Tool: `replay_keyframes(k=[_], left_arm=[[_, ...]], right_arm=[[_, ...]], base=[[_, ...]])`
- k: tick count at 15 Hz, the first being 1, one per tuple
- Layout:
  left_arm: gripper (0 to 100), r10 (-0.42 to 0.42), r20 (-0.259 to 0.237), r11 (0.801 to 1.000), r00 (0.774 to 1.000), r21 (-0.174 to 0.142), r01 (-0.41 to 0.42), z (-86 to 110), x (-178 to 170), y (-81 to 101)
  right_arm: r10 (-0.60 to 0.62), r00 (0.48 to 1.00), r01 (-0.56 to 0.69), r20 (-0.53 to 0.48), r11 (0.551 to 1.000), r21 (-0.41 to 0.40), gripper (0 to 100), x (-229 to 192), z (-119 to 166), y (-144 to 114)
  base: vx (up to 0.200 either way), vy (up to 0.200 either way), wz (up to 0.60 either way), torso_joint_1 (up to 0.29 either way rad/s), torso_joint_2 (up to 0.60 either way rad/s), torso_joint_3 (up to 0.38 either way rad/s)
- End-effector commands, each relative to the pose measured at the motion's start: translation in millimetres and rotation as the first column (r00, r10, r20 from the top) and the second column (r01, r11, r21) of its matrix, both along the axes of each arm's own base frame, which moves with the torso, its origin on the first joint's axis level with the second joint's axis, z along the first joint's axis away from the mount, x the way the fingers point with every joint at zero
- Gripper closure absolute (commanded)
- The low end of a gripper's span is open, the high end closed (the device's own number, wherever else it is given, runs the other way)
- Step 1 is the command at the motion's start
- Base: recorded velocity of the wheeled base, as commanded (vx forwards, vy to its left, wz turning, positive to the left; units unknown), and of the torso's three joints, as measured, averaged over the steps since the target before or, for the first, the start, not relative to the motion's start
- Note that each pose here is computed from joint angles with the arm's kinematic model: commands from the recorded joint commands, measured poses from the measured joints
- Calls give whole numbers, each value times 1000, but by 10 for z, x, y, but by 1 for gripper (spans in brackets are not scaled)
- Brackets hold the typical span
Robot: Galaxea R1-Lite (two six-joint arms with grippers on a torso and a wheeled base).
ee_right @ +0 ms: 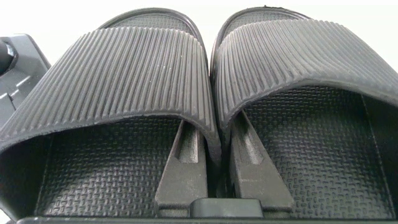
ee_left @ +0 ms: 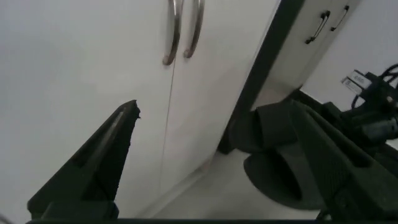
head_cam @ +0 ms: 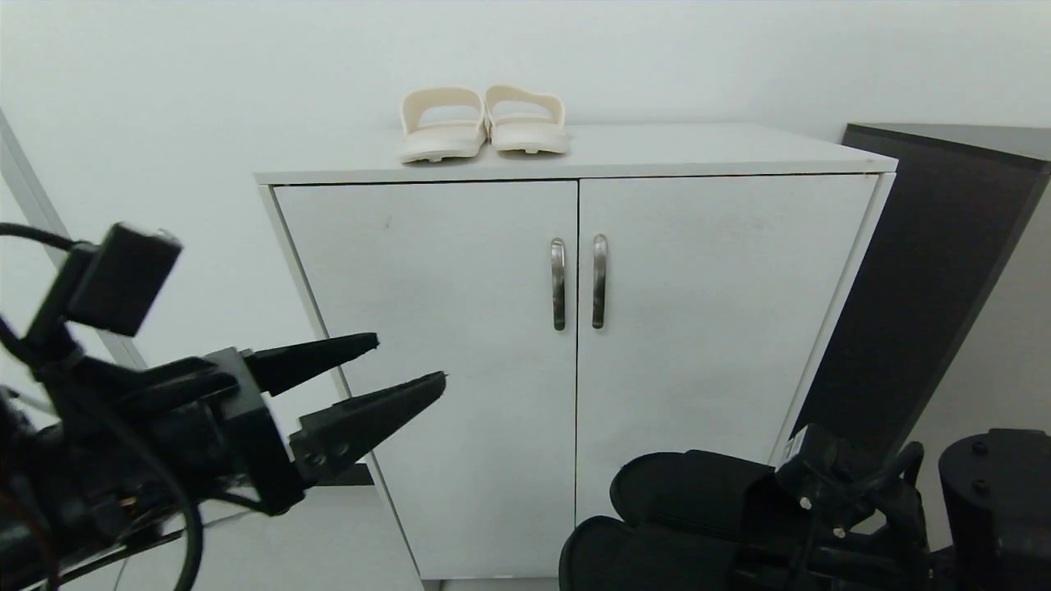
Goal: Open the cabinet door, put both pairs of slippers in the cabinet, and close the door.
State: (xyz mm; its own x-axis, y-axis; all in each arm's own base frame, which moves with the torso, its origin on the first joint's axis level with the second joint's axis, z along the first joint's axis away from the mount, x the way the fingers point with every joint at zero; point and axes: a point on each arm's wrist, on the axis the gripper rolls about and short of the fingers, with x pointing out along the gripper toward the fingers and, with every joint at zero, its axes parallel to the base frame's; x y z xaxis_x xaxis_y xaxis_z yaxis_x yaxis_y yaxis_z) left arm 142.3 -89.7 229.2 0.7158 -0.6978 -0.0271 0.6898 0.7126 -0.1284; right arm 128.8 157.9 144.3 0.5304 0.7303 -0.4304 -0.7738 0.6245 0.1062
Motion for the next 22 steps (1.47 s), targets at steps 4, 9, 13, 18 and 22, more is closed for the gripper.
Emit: replay_keyframes(k=[4, 9, 13, 18, 22], left_arm=[[0, -114, -48, 993, 992, -16, 113, 133, 473, -595], [0, -218, -56, 975, 974, -40, 216, 209, 925, -1028], [0, -295, -111, 953, 949, -104, 284, 235, 1068, -1178], [0, -336, -157, 940, 929, -126, 318, 164, 1189, -1279], [0, -285, -159, 956, 945, -121, 268, 138, 1264, -1267]], right_arm=[[4, 1000, -4, -4, 1000, -3, 100, 5, -11, 8], [1, 1000, -2, -12, 1000, -11, 100, 37, -65, 46], [5, 1000, -5, -9, 1000, -10, 100, 30, -58, 47], [8, 1000, -8, -8, 1000, -8, 100, 25, -55, 47], [11, 1000, -11, -11, 1000, -10, 100, 20, -62, 51]], base=[[0, 0, 0, 0, 0, 0], [0, 0, 0, 0, 0, 0], [0, 0, 0, 0, 0, 0], [0, 0, 0, 0, 0, 0], [0, 0, 0, 0, 0, 0]])
